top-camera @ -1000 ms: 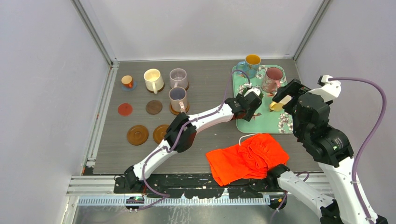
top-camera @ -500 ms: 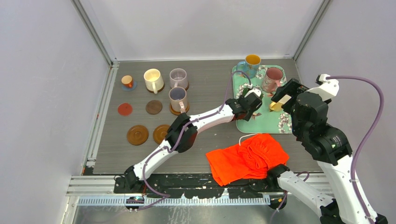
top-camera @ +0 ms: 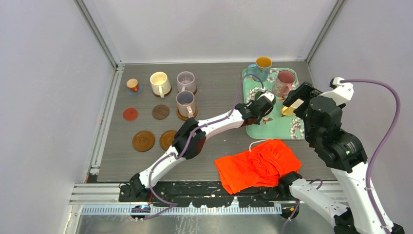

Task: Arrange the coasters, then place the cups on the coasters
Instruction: Pick up the cup from the tray.

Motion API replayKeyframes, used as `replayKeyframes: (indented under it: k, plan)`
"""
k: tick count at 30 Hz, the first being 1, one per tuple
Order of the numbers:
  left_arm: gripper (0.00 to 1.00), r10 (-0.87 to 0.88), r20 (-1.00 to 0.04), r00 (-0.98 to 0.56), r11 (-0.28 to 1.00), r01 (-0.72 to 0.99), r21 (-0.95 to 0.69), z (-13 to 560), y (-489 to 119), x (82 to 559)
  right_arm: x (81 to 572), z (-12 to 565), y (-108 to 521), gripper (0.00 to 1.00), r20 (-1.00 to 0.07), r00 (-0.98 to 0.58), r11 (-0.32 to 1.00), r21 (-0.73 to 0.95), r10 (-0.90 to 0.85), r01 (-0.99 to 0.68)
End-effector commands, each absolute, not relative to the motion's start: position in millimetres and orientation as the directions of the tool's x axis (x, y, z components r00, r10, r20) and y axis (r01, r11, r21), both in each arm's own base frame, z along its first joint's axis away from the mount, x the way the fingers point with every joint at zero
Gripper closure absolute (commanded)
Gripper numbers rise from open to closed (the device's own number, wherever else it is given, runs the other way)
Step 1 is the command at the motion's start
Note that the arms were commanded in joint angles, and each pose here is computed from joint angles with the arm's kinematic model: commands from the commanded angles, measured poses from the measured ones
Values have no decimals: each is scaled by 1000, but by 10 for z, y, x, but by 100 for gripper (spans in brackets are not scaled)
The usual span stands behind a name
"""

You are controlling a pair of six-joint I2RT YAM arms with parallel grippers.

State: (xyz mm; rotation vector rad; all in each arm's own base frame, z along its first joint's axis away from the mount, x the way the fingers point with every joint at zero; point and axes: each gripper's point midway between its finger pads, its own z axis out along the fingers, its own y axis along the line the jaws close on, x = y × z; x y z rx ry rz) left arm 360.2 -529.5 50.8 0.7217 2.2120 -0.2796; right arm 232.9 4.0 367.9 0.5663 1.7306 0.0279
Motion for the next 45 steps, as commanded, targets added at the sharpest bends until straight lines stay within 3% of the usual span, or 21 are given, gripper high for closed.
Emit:
replayKeyframes:
  k: [1, 15, 45]
  plan:
    - [100, 331, -833, -443, 797, 604, -4, 1105, -5449, 3672, 2336, 3772, 40, 0, -918, -111, 882, 324, 380, 342]
    - [100, 225, -925, -306, 778, 628, -19, 1814, -5367, 3666, 2384, 3705, 83, 0, -917, -130, 886, 316, 377, 340]
    - [100, 17, -980, -196, 746, 655, -118, 2592, -5104, 3552, 2418, 3681, 126, 0, -910, -135, 883, 331, 391, 333]
